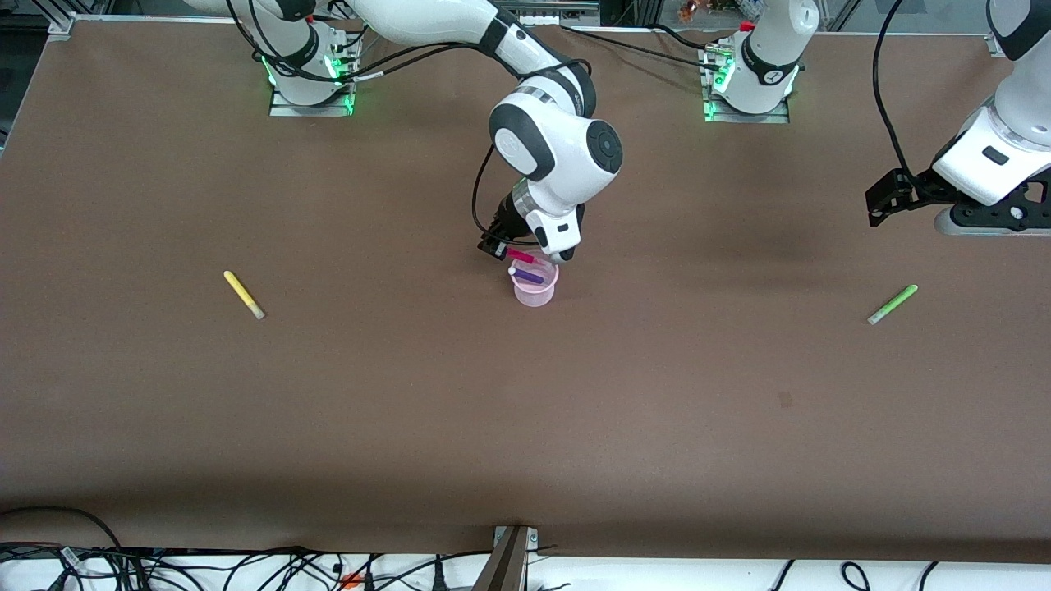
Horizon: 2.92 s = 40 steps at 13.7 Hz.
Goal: Organize pens into pink holder with both arms
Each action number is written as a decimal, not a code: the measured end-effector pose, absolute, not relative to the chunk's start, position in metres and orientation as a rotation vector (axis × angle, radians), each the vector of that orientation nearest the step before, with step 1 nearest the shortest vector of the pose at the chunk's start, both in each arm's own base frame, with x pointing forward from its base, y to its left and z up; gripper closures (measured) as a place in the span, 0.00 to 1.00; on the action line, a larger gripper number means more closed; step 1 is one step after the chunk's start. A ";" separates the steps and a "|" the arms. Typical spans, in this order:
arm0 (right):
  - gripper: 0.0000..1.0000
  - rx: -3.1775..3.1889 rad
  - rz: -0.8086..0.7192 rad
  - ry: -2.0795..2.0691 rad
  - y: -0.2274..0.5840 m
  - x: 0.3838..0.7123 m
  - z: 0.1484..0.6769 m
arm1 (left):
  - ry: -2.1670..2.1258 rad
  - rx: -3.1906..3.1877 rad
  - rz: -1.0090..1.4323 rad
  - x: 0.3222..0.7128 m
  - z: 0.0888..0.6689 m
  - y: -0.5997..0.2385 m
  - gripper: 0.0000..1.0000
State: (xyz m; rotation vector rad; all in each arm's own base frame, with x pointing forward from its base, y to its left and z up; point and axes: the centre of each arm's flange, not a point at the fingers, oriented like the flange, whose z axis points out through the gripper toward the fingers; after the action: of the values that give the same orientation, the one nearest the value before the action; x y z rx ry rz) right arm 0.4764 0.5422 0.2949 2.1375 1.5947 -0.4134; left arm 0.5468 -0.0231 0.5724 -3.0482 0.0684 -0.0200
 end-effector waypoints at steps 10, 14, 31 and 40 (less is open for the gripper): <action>0.82 2.127 -0.436 1.588 0.540 0.478 0.280 | 0.068 -3.048 -0.020 0.547 0.572 -0.023 0.00; 0.81 2.130 -0.430 1.588 0.541 0.478 0.283 | 0.068 -3.048 -0.020 0.547 0.572 -0.023 0.00; 0.00 2.143 -0.474 1.532 0.527 0.486 0.314 | 0.107 -3.046 -0.020 0.546 0.572 -0.039 0.00; 0.00 2.633 -0.482 1.086 0.270 0.554 0.587 | 0.110 -3.046 -0.023 0.546 0.573 -0.041 0.00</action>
State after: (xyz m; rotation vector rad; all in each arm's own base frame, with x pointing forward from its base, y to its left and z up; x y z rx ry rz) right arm 0.5542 0.2695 0.5875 2.6330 1.0864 -0.4818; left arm 0.5457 -0.0406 0.5733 -3.0456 0.1099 -0.0227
